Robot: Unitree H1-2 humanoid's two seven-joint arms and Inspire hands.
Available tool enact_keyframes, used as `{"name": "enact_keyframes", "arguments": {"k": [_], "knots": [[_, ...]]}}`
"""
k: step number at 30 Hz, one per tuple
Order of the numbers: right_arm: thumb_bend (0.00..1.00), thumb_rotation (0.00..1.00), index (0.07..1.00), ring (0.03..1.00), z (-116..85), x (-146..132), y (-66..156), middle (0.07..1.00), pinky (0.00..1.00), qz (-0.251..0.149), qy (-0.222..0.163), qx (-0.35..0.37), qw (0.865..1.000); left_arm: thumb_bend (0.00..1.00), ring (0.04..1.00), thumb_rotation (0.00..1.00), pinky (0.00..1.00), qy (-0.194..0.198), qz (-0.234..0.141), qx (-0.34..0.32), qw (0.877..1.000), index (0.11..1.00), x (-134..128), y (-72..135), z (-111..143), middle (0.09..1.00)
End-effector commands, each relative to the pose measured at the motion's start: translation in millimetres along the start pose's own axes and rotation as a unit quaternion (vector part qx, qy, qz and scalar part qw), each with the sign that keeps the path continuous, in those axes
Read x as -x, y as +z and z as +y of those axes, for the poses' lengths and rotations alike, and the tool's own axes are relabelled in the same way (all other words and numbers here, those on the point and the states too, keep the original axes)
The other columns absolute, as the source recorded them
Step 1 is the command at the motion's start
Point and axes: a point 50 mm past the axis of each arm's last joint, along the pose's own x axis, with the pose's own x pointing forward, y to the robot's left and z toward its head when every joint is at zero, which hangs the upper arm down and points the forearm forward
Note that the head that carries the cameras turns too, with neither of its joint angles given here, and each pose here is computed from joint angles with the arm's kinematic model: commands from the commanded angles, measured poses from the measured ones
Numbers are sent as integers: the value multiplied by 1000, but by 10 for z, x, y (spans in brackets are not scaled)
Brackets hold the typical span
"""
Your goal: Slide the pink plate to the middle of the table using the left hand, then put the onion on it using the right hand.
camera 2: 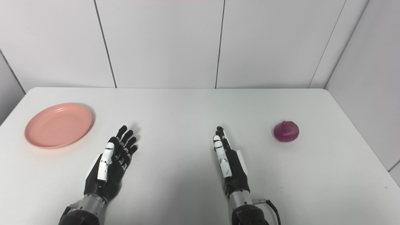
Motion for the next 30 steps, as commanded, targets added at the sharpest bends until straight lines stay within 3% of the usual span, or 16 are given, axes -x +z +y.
{"name": "enact_keyframes", "arguments": {"k": [1,30], "knots": [[237,1000,986,997,32,-46,178,992,1000,-41,7,-2,999,427,994,1000,1000,-4,-15,-11,1000,994,22,68,27,1000],[243,1000,985,992,33,-45,169,991,1000,-43,8,-5,999,430,995,1000,1000,-7,-15,-12,1000,997,22,84,15,1000]]}}
